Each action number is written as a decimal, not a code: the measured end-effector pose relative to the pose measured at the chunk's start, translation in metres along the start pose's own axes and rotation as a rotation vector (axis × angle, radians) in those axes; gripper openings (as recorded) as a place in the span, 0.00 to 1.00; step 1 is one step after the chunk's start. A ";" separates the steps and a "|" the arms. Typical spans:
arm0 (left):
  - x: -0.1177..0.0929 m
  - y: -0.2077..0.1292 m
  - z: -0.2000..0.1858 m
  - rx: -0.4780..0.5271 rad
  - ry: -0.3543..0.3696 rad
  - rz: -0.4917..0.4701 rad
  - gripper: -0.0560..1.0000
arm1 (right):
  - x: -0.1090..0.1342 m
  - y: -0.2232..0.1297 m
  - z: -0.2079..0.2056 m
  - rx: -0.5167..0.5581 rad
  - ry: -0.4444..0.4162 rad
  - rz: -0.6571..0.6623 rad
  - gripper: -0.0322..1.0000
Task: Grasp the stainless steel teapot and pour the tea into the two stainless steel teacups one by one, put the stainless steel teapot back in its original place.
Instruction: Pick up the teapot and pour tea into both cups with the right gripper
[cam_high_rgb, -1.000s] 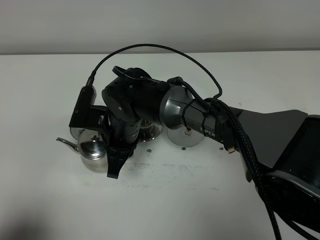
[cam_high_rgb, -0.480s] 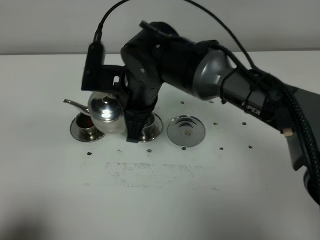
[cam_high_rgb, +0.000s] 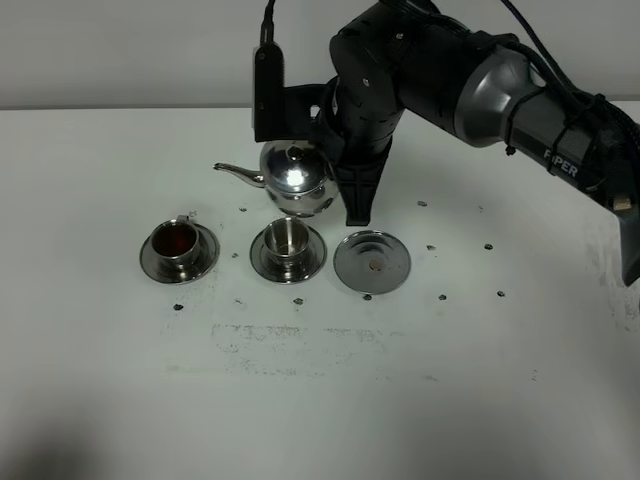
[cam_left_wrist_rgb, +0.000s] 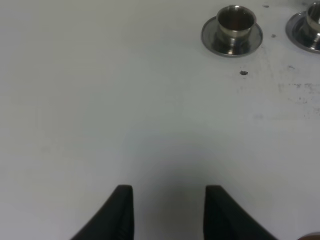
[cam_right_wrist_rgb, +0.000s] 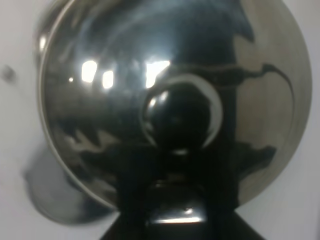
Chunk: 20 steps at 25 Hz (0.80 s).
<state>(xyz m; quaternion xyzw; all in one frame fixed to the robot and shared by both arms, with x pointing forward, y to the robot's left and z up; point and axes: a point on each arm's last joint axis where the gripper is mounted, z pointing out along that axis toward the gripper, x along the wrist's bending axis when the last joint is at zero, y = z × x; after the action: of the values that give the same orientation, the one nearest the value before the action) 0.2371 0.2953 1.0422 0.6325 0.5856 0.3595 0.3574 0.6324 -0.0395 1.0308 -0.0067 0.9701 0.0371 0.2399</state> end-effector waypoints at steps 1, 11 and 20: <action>0.000 0.000 0.000 0.000 0.000 0.000 0.41 | -0.002 -0.003 0.000 0.009 -0.011 -0.030 0.21; 0.000 0.000 0.000 0.000 0.000 0.000 0.41 | -0.017 -0.021 0.004 0.074 -0.071 -0.391 0.21; 0.000 0.000 0.000 0.000 0.000 0.000 0.41 | -0.020 -0.021 0.027 0.134 -0.114 -0.564 0.21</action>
<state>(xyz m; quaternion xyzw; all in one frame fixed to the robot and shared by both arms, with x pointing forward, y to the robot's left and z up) 0.2371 0.2953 1.0422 0.6325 0.5856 0.3595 0.3574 0.6629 -0.0583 1.0149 -0.2581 0.9151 -0.0946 0.2949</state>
